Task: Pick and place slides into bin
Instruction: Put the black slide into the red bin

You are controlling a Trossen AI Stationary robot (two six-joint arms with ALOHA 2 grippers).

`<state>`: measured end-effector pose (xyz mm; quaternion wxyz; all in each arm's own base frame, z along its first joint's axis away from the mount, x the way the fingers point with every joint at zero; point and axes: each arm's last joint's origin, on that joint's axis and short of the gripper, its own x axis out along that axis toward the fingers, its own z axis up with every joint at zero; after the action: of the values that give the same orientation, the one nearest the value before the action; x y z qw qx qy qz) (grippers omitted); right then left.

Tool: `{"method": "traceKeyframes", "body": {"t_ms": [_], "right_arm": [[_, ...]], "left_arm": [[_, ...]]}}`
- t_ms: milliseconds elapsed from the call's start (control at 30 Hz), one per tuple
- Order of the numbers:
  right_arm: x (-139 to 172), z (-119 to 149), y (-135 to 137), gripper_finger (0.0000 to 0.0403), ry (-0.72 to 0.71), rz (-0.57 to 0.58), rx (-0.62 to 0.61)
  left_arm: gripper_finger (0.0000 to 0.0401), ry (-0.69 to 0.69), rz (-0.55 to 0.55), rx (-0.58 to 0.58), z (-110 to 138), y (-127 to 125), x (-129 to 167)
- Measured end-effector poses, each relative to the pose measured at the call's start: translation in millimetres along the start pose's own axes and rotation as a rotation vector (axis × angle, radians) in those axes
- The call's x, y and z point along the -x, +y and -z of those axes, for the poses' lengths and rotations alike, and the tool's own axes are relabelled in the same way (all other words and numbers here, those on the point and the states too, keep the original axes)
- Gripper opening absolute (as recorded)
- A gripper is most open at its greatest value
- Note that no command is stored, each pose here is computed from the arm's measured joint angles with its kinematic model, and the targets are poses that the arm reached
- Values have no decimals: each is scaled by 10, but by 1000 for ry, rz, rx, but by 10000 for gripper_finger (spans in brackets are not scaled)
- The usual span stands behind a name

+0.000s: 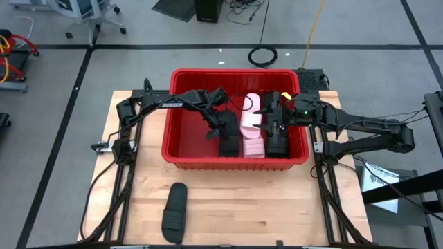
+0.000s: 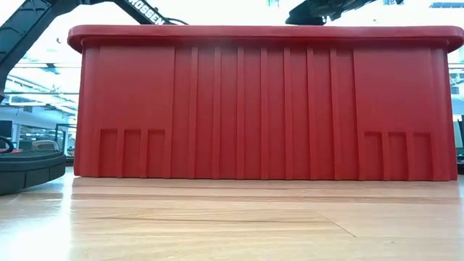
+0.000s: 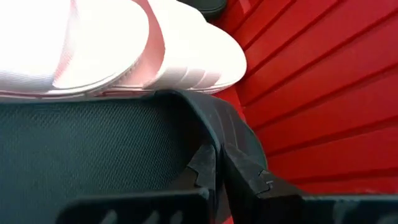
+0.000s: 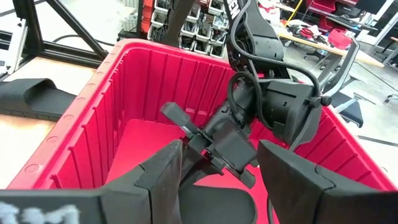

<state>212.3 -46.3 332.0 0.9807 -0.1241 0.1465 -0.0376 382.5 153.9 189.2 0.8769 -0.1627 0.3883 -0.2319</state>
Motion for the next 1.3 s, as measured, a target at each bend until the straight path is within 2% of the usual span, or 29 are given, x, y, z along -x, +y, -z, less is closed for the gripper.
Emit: {"method": "traceKeyframes", "body": {"t_ms": [133,300,800,1100,1300], "right_arm": [[-2,1,0,201,1,-1,0],[-3,11,3,201,11,-3,-1],[-3,15,4,201,15,-5,-1],[-68,48,7,201,39,-12,-1],[-91,51,5,201,39,-10,11]], "left_arm": [[12,-12,-19,-11,-15,20,11],[39,-39,-64,10,-50,56,28],[202,-18,-70,87,-25,47,52],[237,-94,-177,16,-203,-140,396],[239,-179,-336,-79,-377,-419,780]]}}
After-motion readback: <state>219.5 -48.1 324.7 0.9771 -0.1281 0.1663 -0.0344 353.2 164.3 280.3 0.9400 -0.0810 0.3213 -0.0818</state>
